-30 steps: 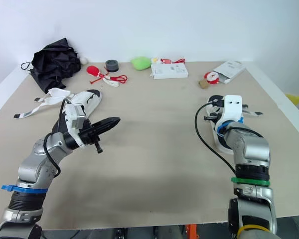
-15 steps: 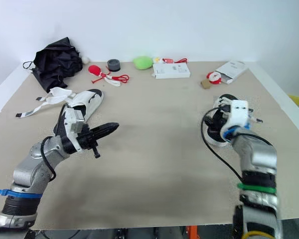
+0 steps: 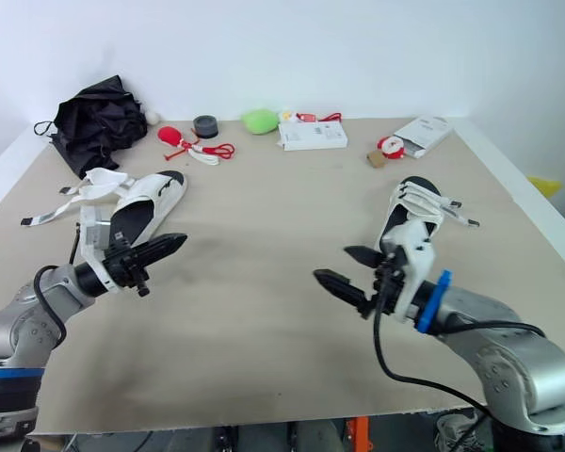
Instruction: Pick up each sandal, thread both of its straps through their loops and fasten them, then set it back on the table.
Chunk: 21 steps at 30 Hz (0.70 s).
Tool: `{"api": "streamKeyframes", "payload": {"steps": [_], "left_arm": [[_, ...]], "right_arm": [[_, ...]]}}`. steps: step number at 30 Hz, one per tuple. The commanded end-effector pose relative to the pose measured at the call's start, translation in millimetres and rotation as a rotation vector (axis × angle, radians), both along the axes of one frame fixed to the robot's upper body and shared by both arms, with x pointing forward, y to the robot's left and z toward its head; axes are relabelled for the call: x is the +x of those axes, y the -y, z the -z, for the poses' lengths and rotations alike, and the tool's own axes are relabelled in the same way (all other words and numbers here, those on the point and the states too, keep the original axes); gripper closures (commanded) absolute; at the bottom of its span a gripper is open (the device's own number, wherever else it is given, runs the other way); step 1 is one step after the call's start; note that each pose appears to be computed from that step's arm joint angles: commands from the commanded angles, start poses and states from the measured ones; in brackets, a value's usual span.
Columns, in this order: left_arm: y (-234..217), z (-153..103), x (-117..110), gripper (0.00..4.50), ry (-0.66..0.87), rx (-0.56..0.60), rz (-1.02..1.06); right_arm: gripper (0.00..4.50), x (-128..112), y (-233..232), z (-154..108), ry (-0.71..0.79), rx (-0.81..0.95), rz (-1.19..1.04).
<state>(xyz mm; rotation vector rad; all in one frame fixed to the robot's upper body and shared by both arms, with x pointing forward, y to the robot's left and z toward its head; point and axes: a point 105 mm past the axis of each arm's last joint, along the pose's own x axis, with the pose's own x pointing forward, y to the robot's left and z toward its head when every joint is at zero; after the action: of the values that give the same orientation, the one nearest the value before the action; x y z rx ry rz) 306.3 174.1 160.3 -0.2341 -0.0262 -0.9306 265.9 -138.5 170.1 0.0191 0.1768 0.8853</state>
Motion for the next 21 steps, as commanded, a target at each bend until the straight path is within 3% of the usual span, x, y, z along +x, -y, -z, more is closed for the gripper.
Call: {"api": "streamKeyframes", "payload": {"steps": [1,8,11,14,17,21], "left_arm": [[-12,-14,-1,4.50,0.049,-0.013,-0.064],[-38,-14,7,4.50,0.035,0.001,-0.265],[-54,-6,22,4.50,-0.032,0.001,-0.401],[-56,-5,31,3.61,-0.049,0.013,-0.433],[-49,-11,44,2.37,-0.026,0.052,-0.436],[-40,-17,71,0.34,-0.062,0.039,-0.469]], "right_arm": [[0.03,3,-21,-1,0.029,0.004,-0.077],[0.03,7,-54,-2,0.045,0.035,-0.192],[0.03,7,-62,-3,0.053,0.045,-0.217],[0.00,8,-65,-3,0.054,0.056,-0.219],[0.00,8,-68,-5,0.060,0.065,-0.227],[0.00,5,-71,-7,0.068,0.082,-0.226]]}}
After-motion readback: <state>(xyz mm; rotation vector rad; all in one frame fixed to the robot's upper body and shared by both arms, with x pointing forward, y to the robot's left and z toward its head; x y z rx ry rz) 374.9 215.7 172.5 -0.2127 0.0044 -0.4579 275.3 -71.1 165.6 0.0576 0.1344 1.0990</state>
